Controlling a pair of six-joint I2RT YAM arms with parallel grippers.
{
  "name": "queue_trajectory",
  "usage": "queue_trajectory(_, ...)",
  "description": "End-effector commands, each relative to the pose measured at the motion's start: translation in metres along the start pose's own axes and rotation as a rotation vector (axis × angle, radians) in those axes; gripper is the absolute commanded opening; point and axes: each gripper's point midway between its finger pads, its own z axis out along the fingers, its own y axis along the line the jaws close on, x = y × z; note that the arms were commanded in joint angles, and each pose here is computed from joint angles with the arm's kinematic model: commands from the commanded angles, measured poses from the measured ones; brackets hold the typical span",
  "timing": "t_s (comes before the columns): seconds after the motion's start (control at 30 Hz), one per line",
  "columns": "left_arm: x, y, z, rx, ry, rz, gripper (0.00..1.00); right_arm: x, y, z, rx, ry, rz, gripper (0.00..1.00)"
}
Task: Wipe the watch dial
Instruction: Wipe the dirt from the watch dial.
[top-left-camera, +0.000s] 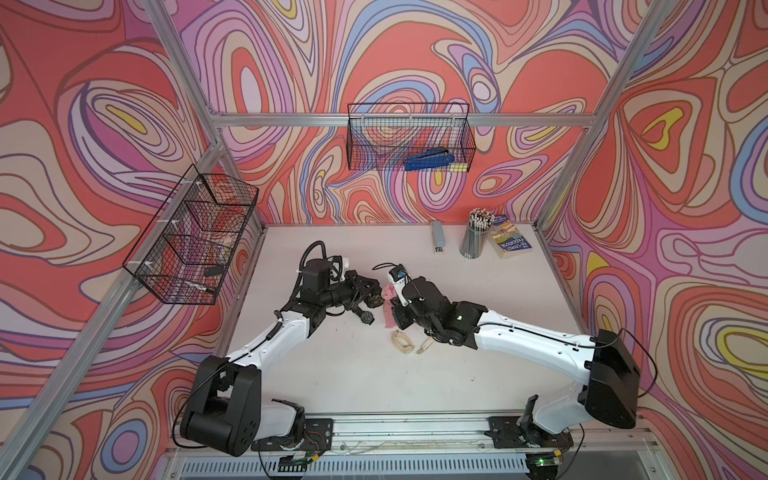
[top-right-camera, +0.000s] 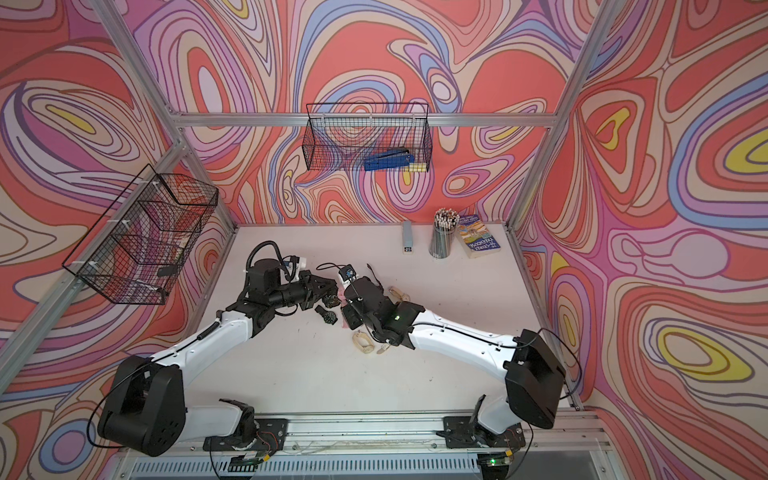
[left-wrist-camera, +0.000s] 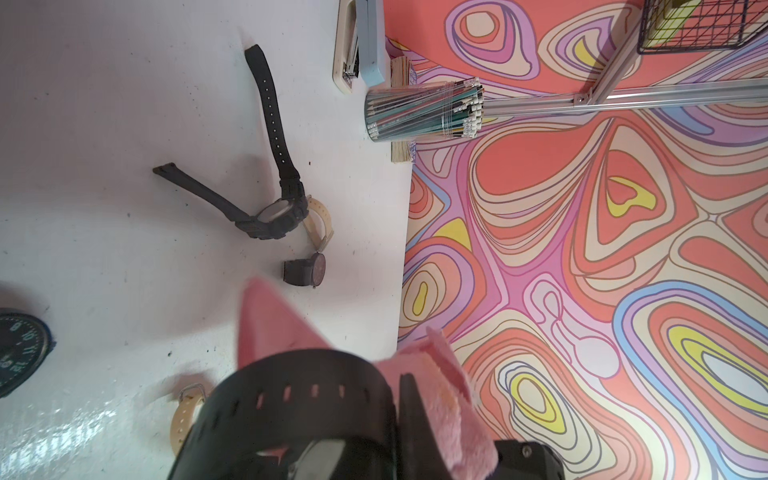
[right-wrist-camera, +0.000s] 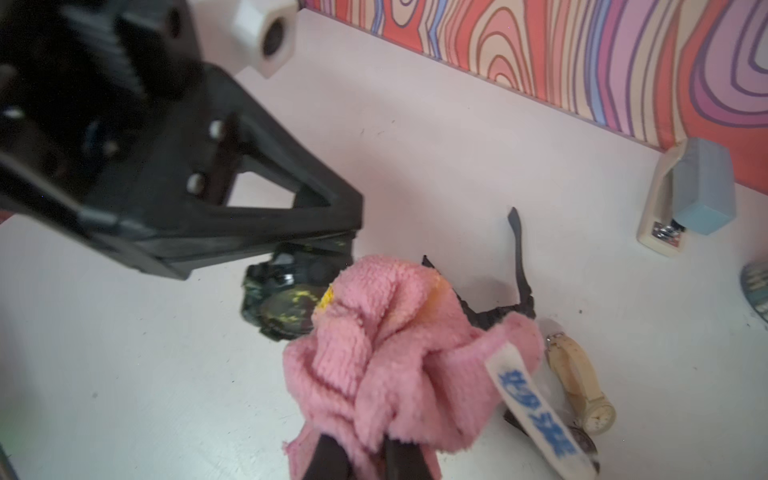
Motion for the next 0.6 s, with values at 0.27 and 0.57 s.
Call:
queue_trajectory(0.27, 0.000, -0.021, -0.001, 0.047, -0.002, 0.017, 0.00, -0.041, 0.022, 0.031, -0.014, -0.089, -0.010, 0.00)
queue_trajectory(0.57, -0.006, -0.034, -0.004, 0.074, -0.007, 0.005, 0.00, -0.003, -0.035, 0.052, 0.040, -0.048, 0.251, 0.00)
